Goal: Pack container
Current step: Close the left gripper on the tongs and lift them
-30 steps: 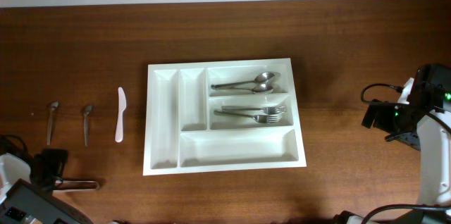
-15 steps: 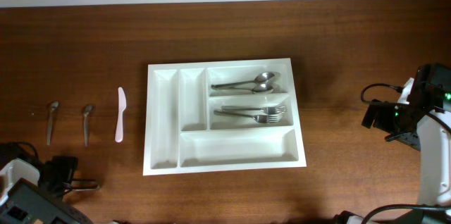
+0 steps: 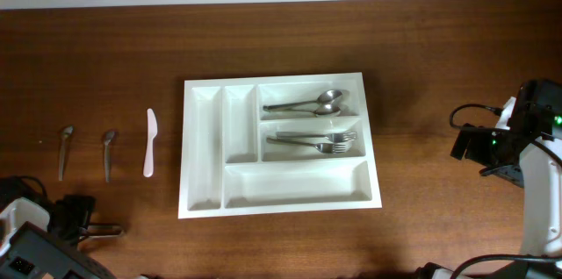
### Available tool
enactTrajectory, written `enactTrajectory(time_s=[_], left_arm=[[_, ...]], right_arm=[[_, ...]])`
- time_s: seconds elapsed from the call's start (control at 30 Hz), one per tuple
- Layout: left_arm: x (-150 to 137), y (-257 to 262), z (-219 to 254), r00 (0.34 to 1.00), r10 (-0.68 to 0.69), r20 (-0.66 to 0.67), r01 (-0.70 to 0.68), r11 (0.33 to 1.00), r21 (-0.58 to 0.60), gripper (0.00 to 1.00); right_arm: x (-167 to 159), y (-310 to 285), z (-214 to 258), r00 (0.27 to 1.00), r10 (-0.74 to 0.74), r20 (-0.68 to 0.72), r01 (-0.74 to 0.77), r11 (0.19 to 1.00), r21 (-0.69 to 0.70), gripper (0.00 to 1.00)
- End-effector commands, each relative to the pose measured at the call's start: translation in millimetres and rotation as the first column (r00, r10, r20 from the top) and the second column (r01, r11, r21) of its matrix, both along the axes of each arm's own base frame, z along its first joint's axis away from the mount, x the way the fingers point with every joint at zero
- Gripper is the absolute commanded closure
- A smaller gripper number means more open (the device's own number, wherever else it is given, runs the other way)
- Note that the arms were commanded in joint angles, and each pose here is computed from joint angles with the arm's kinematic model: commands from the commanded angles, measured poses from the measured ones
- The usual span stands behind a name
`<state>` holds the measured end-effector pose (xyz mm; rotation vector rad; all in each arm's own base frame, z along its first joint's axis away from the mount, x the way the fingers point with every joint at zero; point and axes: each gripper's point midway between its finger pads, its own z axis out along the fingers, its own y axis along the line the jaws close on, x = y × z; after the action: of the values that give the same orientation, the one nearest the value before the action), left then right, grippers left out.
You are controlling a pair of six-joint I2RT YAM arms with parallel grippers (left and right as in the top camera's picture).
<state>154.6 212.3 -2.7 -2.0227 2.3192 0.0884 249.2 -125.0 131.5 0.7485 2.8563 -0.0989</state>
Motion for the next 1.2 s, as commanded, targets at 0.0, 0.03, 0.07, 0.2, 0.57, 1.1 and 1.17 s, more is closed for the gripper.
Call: enactTrajectory(time_s=[0.0, 0.03, 0.07, 0.2, 0.57, 1.1, 1.17], left_arm=[[-6.7, -1.0, -4.0, 1.000, 0.006, -0.030, -0.006, 1.000, 0.001, 0.07], [-6.6, -1.0, -4.0, 1.000, 0.005, -0.030, -0.005, 1.000, 0.001, 0.09], [-6.6, -1.0, -4.0, 1.000, 0.005, -0.030, -0.005, 1.000, 0.001, 0.10], [-7.0, -1.6, -4.0, 0.999, 0.005, -0.031, -0.005, 1.000, -0.001, 0.20], [-14.0, 2.1, -3.4, 0.997, 0.008, -0.070, -0.007, 1.000, 0.023, 0.53], [-19.2, 0.7, -3.2, 0.995, 0.009, -0.096, -0.007, 1.000, 0.021, 0.92], [-19.1, 0.7, -3.2, 0.995, 0.009, -0.096, -0.007, 1.000, 0.021, 0.93]], right_arm=[[-1.0, -4.3, -0.6, 1.000, -0.005, -0.008, 0.005, 1.000, -0.015, 0.01], [-1.0, -4.3, -0.6, 1.000, -0.005, -0.008, 0.005, 1.000, -0.015, 0.01], [-1.0, -4.3, -0.6, 1.000, -0.005, -0.008, 0.005, 1.000, -0.015, 0.01], [-1.0, -4.3, -0.6, 1.000, -0.005, -0.008, 0.005, 1.000, -0.015, 0.01], [-1.0, -4.3, -0.6, 1.000, -0.005, -0.008, 0.005, 1.000, -0.015, 0.01], [-1.0, -4.3, -0.6, 1.000, -0.005, -0.008, 0.005, 1.000, -0.015, 0.01], [-1.0, -4.3, -0.6, 1.000, -0.005, -0.008, 0.005, 1.000, -0.015, 0.01]])
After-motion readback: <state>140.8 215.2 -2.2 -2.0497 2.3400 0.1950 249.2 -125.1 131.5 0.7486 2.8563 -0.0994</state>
